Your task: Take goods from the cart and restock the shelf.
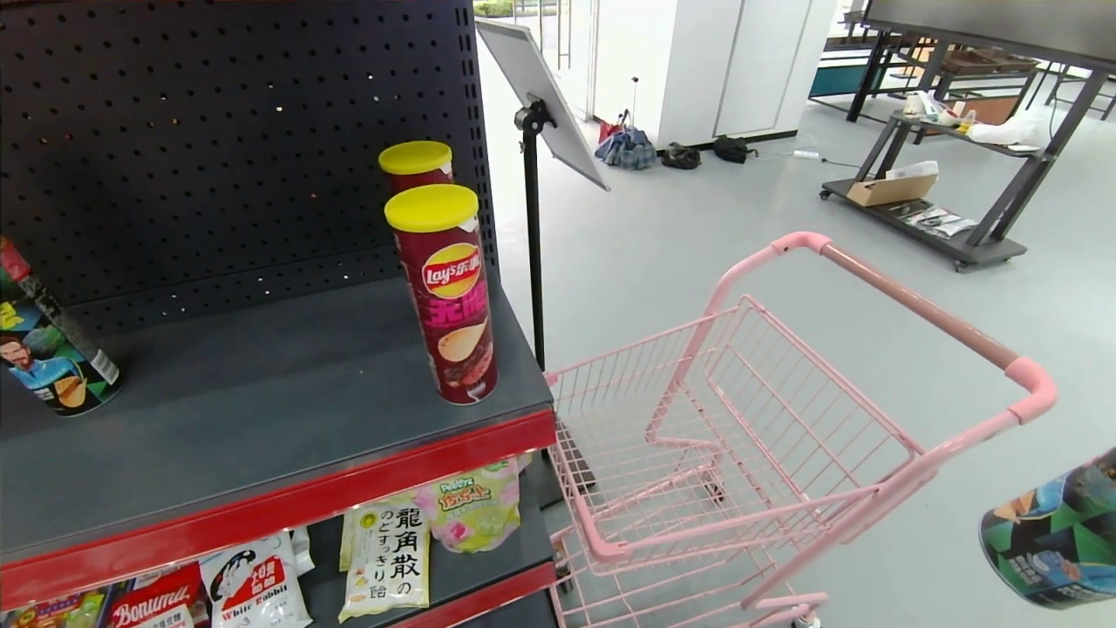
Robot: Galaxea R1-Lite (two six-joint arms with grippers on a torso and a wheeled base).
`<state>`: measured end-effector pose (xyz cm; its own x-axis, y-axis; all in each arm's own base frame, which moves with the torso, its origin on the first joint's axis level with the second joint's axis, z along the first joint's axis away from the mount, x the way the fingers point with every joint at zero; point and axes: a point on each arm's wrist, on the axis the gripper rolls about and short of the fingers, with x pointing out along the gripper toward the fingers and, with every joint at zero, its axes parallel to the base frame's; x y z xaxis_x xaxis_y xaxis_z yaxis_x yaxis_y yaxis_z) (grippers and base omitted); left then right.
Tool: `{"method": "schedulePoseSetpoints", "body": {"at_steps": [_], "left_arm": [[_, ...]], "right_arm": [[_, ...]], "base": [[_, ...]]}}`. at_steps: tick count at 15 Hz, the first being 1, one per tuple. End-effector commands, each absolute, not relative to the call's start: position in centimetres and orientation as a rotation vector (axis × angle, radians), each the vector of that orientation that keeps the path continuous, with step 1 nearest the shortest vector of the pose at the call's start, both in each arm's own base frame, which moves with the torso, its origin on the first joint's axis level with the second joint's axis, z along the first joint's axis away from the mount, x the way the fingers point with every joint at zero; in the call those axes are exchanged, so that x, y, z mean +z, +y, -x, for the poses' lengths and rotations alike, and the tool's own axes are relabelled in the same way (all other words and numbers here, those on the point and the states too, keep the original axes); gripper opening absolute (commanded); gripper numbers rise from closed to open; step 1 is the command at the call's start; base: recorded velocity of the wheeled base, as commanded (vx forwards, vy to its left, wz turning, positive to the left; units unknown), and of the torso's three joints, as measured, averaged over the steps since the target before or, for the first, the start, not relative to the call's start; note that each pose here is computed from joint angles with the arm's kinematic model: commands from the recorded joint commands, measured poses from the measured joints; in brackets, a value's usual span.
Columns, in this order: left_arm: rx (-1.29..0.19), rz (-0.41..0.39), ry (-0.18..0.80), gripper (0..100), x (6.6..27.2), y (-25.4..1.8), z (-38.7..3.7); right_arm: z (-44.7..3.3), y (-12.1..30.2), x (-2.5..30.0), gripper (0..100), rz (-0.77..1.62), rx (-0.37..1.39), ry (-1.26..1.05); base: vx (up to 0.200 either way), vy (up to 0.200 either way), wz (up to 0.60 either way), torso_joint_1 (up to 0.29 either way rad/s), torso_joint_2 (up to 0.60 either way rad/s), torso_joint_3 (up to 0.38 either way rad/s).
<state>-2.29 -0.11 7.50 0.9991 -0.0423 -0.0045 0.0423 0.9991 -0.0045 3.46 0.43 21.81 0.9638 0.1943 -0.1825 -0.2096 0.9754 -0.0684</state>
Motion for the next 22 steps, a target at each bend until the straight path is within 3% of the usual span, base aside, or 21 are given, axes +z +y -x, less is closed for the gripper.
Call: {"method": "schedulePoseSetpoints", "body": {"at_steps": [1,10,16,22], "left_arm": [[-0.041,0.005,0.006,100,7.5,-0.1,2.3],[-0.041,0.005,0.006,100,7.5,-0.1,2.3],[-0.041,0.005,0.005,100,7.5,-0.1,2.3],[-0.041,0.005,0.005,100,7.5,-0.1,2.3]], "right_arm": [[-3.6,0.4,21.6,0,0.088,0.203,0.19],[-2.2,0.4,19.5,0,0.091,0.205,0.191],[0.8,0.3,16.4,0,0.101,0.149,0.109],[1.8,0.3,15.8,0,0.104,0.153,0.051]], "base": [[0.0,0.0,0.6,0.022,-0.04,-0.032],[0.0,0.0,0.53,0.006,0.0,-0.003],[0.0,0.2,0.0,0.0,0.01,0.002],[0.0,0.2,0.0,0.003,0.0,0.003]]}}
